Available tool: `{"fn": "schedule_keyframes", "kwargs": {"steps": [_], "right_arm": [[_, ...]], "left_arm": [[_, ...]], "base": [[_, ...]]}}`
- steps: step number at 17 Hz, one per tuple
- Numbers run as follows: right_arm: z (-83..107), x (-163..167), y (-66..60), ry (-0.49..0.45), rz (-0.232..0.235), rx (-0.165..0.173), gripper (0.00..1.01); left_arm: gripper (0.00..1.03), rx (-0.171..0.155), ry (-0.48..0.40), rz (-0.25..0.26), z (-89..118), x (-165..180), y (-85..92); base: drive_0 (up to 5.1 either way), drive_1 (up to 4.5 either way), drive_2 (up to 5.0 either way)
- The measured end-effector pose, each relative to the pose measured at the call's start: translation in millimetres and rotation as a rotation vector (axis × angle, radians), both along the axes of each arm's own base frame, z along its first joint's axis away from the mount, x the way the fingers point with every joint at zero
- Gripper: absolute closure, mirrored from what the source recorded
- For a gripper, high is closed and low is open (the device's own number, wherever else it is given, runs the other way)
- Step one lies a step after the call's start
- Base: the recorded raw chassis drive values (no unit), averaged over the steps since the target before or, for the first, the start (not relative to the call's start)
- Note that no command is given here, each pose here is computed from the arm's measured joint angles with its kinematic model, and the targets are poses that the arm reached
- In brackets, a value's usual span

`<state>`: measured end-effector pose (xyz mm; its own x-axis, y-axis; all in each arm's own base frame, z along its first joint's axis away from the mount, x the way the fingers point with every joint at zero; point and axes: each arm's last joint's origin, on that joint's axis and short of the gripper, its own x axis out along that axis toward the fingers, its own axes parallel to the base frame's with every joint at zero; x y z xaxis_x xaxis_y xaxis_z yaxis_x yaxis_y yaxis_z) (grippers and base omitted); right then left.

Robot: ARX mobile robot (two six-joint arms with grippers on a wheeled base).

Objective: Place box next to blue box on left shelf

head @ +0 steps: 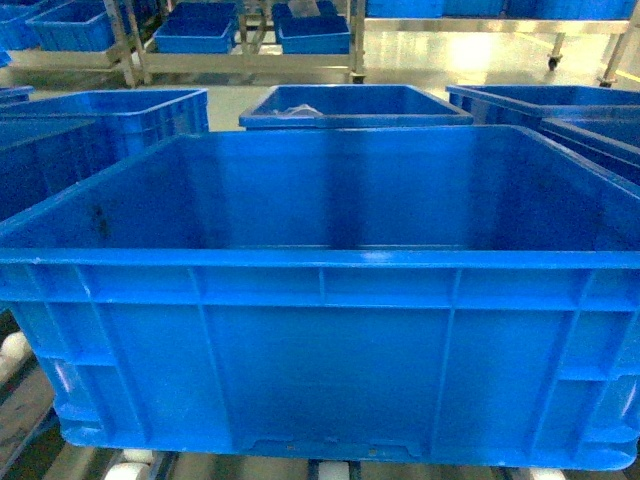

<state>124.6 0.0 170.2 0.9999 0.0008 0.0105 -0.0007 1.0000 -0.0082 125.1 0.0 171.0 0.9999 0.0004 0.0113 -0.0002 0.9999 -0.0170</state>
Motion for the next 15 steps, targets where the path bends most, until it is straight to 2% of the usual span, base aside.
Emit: {"fn": "schedule_keyframes", "kwargs": {"steps": [13,14,15], "right_arm": [[0.3,-16,0.0,-0.003,0.000,0.000,1.00],[-0.2,-17,0.0,0.001,0.000,0.000,1.00],[-6.3,-24,0.1,0.052,0.004,0.000,1.00]], "left_arm": [[1.02,0.000,-0.003,0.000,0,-16,0.0],[1.02,0.000,-0.006,0.000,1,-17,0.0],[1.02,0.000,0.029,0.000,-4,-22,0.0]], "base": [[0.0,0.00,0.0],[0.0,0.00,0.0],[0.0,0.00,0.0]]}}
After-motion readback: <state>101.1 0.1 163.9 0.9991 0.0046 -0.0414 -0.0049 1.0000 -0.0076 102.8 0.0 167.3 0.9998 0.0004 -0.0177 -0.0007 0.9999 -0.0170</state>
